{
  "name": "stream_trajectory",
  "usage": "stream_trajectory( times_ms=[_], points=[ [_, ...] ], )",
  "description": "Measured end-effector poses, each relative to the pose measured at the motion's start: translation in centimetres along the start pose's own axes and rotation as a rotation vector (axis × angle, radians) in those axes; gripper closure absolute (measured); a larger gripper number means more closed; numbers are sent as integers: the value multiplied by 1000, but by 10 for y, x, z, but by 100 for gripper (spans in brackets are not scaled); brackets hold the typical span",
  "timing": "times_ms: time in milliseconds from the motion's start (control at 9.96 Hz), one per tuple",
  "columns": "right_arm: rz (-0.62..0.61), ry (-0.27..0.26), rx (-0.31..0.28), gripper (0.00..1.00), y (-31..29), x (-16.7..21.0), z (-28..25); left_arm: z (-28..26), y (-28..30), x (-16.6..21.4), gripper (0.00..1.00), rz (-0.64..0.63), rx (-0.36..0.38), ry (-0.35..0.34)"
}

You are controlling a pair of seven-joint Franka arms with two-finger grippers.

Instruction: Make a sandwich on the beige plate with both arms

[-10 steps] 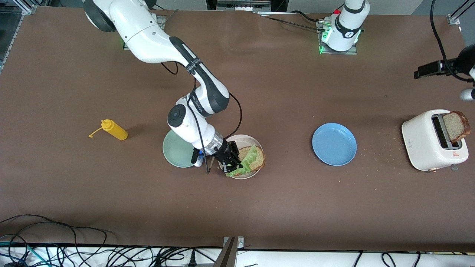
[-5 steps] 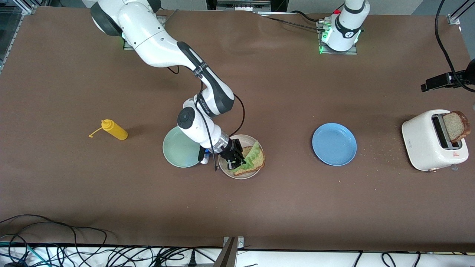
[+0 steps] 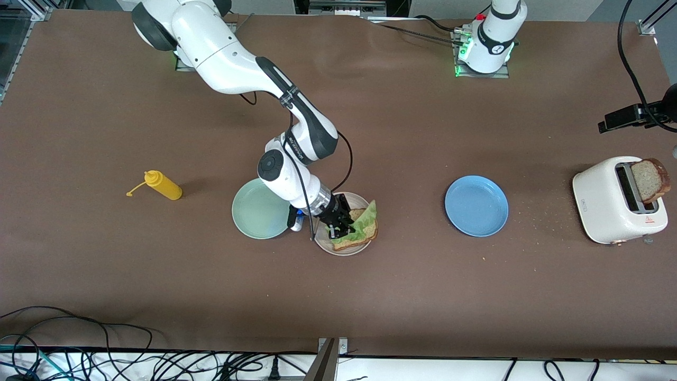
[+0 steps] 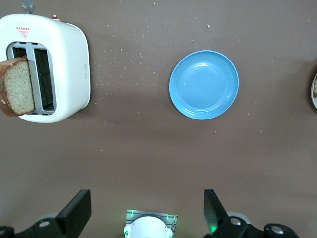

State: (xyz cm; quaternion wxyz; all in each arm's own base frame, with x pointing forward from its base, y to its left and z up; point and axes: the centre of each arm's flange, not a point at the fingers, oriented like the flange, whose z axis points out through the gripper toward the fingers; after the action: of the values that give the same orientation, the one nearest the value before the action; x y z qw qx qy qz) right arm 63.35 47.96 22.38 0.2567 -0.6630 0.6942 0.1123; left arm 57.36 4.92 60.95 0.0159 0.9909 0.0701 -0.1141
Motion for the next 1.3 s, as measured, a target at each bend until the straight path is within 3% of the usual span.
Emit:
stream_trajectory(
  times_ms=[402,602,903,1305],
  points=[
    [-2,16,-28,12,-7,1,-7,4,17,6,0,28,5,11],
    [-8,57,-75,7,-23,2,-31,4,17,6,0,29,5,16],
    [-9,81,-81,3,-46,1,-74,2,23,7,0,39,5,33],
    [-60,137,-119,3,-51,9,-87,2,25,7,0,41,13,35]
  ],
)
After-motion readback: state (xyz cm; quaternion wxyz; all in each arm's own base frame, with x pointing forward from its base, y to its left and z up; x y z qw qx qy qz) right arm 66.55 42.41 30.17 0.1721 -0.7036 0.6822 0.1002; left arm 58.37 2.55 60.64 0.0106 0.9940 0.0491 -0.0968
